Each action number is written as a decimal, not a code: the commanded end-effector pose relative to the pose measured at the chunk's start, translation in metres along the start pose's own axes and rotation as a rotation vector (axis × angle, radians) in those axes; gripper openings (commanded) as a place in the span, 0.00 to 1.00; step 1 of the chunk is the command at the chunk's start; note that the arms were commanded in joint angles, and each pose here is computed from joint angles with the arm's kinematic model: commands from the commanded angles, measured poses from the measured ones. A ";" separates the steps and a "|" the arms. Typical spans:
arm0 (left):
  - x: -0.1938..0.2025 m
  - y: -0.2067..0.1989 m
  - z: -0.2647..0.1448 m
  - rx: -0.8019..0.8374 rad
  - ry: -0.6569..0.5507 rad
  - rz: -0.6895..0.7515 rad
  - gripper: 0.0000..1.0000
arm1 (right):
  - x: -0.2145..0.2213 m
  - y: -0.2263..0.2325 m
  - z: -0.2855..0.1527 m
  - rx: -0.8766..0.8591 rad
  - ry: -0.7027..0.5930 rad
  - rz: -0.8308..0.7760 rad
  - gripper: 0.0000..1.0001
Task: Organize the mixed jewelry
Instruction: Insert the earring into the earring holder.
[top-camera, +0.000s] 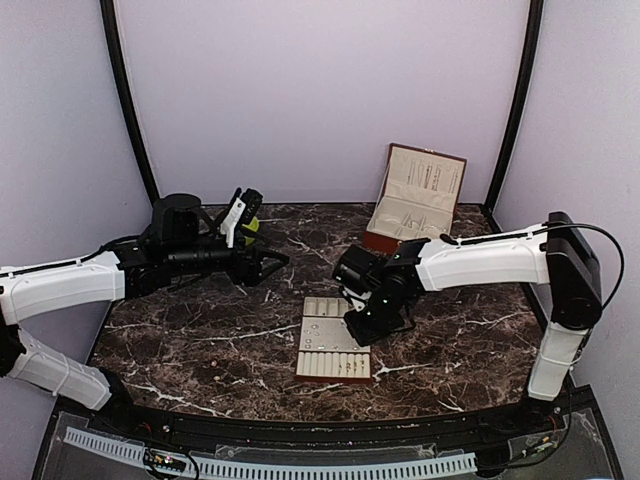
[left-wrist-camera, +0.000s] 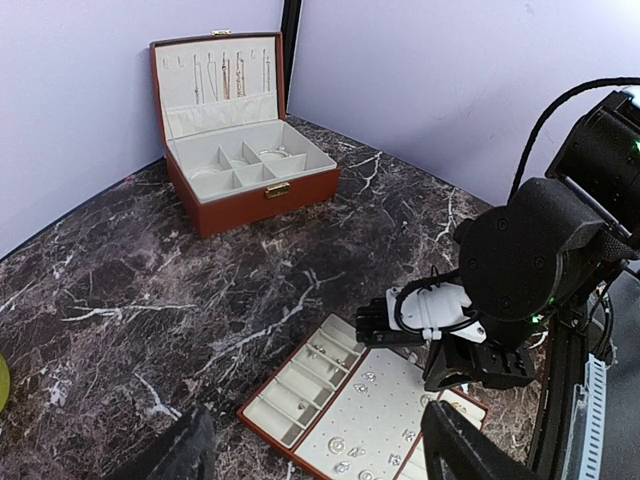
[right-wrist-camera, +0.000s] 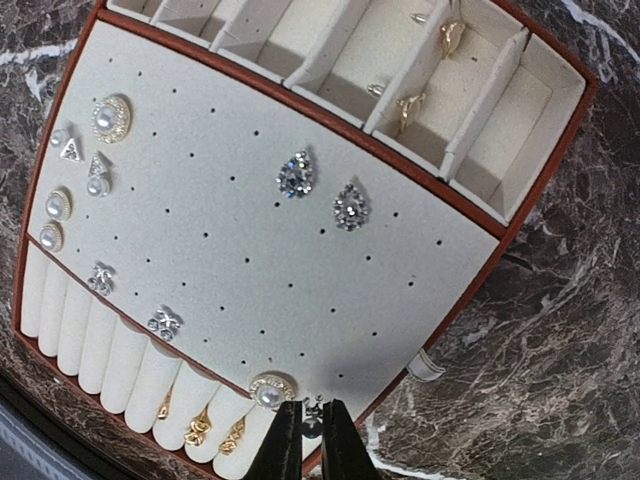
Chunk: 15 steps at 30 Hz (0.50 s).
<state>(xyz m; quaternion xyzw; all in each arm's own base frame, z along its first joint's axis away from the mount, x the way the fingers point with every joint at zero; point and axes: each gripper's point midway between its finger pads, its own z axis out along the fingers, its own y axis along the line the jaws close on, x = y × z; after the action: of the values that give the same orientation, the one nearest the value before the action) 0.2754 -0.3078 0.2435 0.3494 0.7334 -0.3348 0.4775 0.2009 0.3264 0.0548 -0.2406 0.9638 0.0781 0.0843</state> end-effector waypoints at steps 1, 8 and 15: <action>-0.007 -0.004 -0.004 0.012 -0.025 -0.002 0.73 | -0.008 0.007 0.002 -0.003 -0.028 -0.006 0.09; -0.006 -0.004 -0.003 0.015 -0.021 -0.005 0.73 | -0.001 0.002 0.005 0.014 -0.010 -0.003 0.07; -0.007 -0.004 -0.004 0.016 -0.026 -0.004 0.73 | 0.006 -0.005 0.001 0.035 -0.006 0.011 0.06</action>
<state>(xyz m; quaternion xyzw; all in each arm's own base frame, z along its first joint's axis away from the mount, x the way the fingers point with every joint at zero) 0.2753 -0.3079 0.2436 0.3471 0.7343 -0.3369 0.4763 0.2042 0.3278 0.0525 -0.2382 0.9638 0.0764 0.0919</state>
